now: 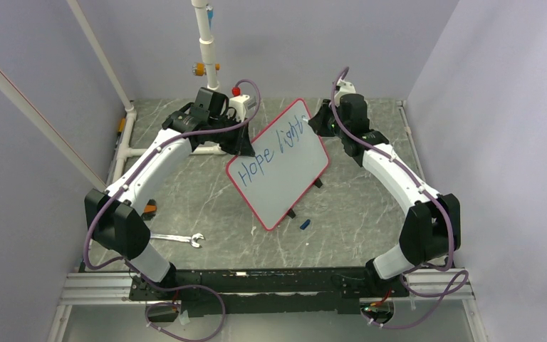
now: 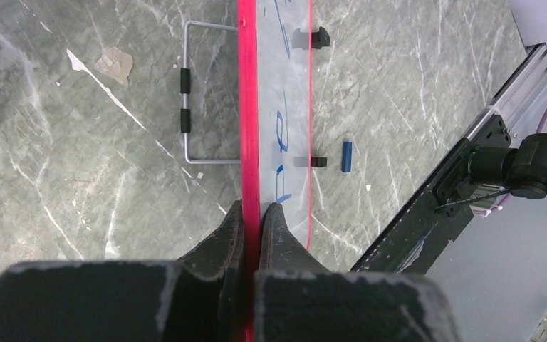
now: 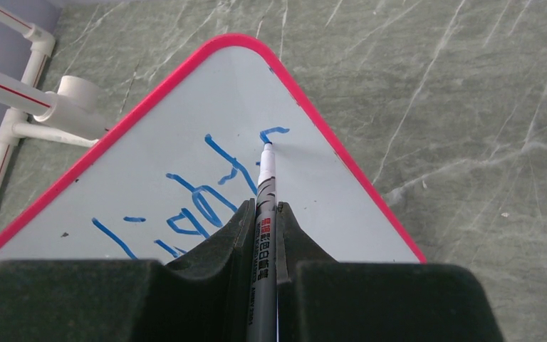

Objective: Write a sentence on the whiteboard

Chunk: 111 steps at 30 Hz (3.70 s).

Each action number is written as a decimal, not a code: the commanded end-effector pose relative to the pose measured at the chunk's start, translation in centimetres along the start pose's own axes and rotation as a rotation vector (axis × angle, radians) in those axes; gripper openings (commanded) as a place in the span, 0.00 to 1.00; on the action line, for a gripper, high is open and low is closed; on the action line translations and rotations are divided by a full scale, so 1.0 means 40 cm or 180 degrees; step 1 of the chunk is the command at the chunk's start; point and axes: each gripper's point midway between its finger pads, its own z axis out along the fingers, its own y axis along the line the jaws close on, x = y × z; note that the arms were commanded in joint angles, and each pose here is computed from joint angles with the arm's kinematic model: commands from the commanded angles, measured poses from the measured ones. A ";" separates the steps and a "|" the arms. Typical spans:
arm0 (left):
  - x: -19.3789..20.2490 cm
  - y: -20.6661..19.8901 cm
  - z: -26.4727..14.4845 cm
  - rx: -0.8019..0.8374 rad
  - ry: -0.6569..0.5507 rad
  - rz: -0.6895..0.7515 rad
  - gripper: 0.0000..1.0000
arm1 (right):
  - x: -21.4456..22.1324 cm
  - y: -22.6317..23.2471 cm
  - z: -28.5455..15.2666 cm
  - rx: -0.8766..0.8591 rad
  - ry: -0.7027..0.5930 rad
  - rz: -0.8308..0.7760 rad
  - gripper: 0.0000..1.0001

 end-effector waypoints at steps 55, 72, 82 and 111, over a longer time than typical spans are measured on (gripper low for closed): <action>0.007 0.071 -0.013 -0.0507 0.0022 0.0509 0.00 | 0.001 0.020 -0.040 -0.0268 0.0049 0.0292 0.00; 0.009 0.072 -0.009 -0.0494 0.0050 0.0516 0.00 | -0.049 -0.009 -0.171 0.0117 -0.0156 0.0113 0.00; 0.011 0.072 -0.007 -0.0489 0.0039 0.0518 0.00 | -0.009 0.009 -0.262 -0.0003 -0.0165 0.0153 0.00; 0.062 0.069 0.051 -0.0522 0.0145 0.0214 0.00 | 0.193 0.097 -0.317 -0.0616 0.0341 0.0102 0.00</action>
